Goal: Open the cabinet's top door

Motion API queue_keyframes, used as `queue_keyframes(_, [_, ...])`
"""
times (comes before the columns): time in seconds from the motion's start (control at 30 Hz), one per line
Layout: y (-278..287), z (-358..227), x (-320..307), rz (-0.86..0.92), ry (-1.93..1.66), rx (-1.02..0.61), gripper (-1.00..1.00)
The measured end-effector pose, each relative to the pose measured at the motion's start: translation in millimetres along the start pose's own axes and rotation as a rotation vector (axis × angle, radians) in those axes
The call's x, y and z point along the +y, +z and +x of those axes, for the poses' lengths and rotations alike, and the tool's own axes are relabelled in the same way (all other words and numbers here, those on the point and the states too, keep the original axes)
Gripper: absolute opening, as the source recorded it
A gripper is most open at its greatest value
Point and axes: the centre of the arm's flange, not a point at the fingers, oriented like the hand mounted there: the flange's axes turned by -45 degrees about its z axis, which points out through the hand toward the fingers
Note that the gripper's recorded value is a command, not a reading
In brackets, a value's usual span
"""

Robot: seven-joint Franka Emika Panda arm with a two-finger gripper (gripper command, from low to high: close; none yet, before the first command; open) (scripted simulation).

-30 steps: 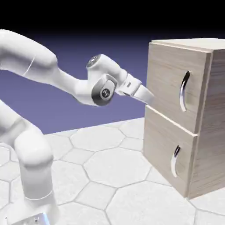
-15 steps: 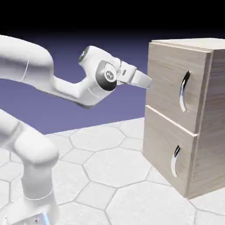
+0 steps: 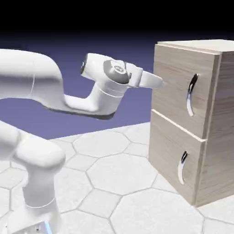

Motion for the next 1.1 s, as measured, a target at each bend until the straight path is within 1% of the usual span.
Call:
queue_keyframes(0.37, [20, -20, 35, -0.01, 0.042, 0.138, 0.0])
queue_keyframes(0.83, [67, -63, 72, 0.016, 0.097, 0.281, 0.0])
queue_keyframes(0.97, [106, -52, 73, 0.016, 0.099, 0.281, 0.0])
queue_keyframes(1.0, [115, -49, 72, 0.016, 0.097, 0.281, -1.0])
queue_keyframes(1.1, [108, -51, 69, -0.007, 0.101, 0.28, -1.0])
